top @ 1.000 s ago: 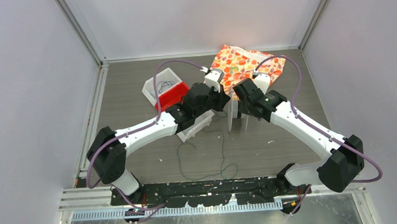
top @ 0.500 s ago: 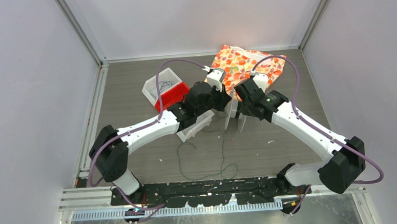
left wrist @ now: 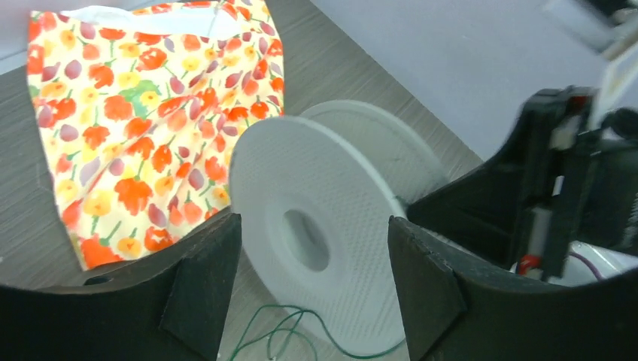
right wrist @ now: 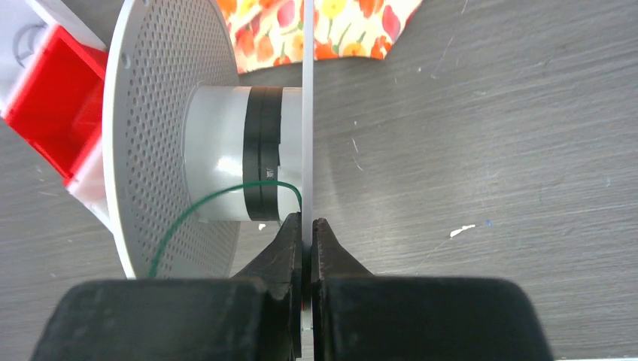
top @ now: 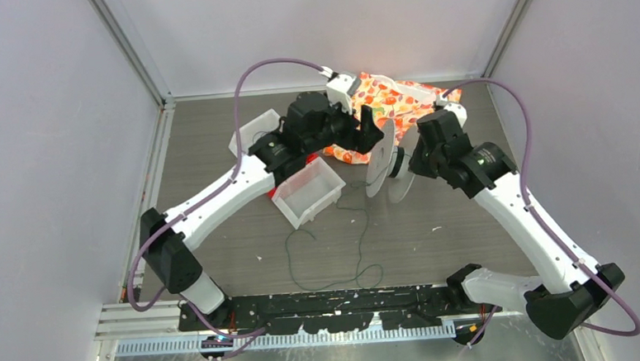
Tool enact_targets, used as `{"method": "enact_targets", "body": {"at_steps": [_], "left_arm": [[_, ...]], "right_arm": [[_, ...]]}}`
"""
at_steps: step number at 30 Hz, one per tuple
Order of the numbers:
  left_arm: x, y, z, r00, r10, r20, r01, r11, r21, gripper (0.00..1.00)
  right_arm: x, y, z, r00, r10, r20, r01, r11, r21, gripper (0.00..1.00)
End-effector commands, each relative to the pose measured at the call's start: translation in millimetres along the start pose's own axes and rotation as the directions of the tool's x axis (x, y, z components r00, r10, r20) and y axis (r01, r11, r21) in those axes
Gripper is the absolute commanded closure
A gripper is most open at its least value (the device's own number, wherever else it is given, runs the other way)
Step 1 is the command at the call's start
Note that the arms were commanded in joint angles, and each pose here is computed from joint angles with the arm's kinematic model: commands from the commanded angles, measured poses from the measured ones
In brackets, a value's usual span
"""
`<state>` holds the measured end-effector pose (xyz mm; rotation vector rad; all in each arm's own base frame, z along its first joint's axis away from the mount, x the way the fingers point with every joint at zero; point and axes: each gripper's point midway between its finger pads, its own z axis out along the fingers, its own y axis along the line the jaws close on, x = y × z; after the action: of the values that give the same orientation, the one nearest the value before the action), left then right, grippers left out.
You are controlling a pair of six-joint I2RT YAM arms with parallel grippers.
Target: Wrap the cables
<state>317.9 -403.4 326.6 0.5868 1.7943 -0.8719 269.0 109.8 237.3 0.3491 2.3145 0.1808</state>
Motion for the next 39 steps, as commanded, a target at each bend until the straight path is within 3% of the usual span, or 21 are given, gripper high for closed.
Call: {"method": "enact_targets", "body": {"at_steps": [1, 4, 7, 12, 14, 19, 24, 30, 34, 39], "left_arm": [[-34.9, 15.9, -39.1, 0.997, -0.077, 0.028, 0.076, 0.997, 0.032, 0.27], [-28.1, 39.7, -57.0, 0.996, -0.093, 0.014, 0.093, 0.995, 0.024, 0.27], [12.5, 65.4, -69.1, 0.994, -0.094, -0.058, 0.093, 0.995, -0.017, 0.27], [84.9, 42.9, -89.4, 0.971, -0.094, -0.222, 0.13, 0.98, 0.153, 0.28], [106.7, 33.5, -96.9, 0.969, -0.089, -0.232, 0.138, 0.97, 0.202, 0.28], [133.4, 13.9, -103.7, 0.984, 0.012, -0.177, 0.031, 0.97, 0.241, 0.32], [160.9, 14.9, -81.3, 0.984, 0.114, -0.139, -0.088, 0.98, 0.181, 0.34], [135.4, 12.3, -57.9, 0.976, 0.217, -0.019, -0.212, 0.965, 0.154, 0.32], [146.1, -2.7, -37.7, 0.952, 0.304, 0.027, -0.299, 0.911, 0.283, 0.31], [144.9, -4.6, -15.3, 0.944, 0.313, 0.1, -0.329, 0.896, 0.297, 0.28]], "right_arm": [[-42.4, 17.2, -35.6, 0.994, 0.036, 0.1, -0.024, 0.993, -0.118, 0.99], [-57.2, 20.8, -49.1, 0.993, 0.041, 0.113, -0.024, 0.989, -0.149, 0.99], [-70.5, 27.5, -63.9, 0.99, 0.045, 0.13, -0.019, 0.981, -0.195, 1.0], [-93.2, 24.4, -91.3, 0.978, 0.05, 0.201, -0.009, 0.979, -0.202, 0.99], [-99.5, 20.7, -99.6, 0.973, 0.052, 0.224, -0.008, 0.981, -0.193, 0.99], [-108.8, 19.3, -112.9, 0.964, 0.077, 0.253, -0.026, 0.98, -0.199, 0.99], [-119.7, 19.0, -125.3, 0.952, 0.106, 0.288, -0.045, 0.976, -0.211, 0.99], [-136.0, 16.4, -159.1, 0.933, 0.133, 0.334, -0.053, 0.97, -0.237, 0.99], [-145.2, 15.9, -178.7, 0.917, 0.159, 0.365, -0.061, 0.962, -0.267, 1.0], [-149.5, 18.1, -193.2, 0.907, 0.183, 0.38, -0.063, 0.95, -0.306, 0.99]]}}
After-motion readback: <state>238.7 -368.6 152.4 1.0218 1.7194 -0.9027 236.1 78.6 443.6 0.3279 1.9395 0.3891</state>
